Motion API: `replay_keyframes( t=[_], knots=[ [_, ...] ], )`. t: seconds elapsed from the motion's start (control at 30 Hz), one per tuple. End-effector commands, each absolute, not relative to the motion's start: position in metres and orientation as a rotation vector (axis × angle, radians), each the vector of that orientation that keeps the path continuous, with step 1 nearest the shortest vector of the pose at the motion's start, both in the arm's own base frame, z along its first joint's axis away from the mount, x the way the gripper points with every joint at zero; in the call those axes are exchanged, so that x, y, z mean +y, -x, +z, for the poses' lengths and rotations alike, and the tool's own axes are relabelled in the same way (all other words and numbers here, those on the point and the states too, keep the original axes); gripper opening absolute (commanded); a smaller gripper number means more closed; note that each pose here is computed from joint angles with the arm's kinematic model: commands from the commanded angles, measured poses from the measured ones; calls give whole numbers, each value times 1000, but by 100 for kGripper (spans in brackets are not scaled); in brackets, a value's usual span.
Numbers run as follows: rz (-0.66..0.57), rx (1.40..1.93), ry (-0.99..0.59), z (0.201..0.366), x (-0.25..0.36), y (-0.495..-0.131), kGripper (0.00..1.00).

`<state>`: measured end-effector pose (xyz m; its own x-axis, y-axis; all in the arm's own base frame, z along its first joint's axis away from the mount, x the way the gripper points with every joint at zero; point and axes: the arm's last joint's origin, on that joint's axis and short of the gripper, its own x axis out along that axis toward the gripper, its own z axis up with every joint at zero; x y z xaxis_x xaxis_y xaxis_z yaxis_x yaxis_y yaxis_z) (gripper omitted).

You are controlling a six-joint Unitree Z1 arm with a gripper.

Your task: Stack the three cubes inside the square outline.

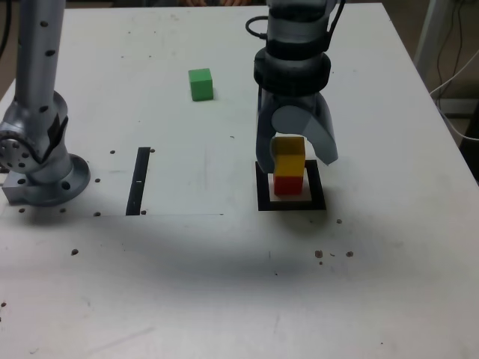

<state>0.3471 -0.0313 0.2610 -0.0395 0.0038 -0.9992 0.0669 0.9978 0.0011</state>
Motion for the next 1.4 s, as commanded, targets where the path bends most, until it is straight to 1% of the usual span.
replay_keyframes(
  t=[0.0,0.13,0.23,0.37,0.47,0.53,0.77,0.97,1.17,1.27,1.37],
  knots=[
    [-53,1601,-50,264,-30,-345,100],
    [-48,1602,-47,266,-30,-339,100],
    [-30,1588,-48,274,-28,-329,100],
    [7,1564,-47,290,-18,-312,100],
    [37,1564,-34,299,-2,-296,100],
    [52,1572,-22,301,11,-286,100],
    [90,1613,21,299,65,-263,100],
    [162,1651,38,300,117,-254,100],
    [237,1674,53,301,158,-243,100],
    [263,1693,56,297,175,-241,100],
    [282,1721,70,290,189,-238,100]
  ],
)
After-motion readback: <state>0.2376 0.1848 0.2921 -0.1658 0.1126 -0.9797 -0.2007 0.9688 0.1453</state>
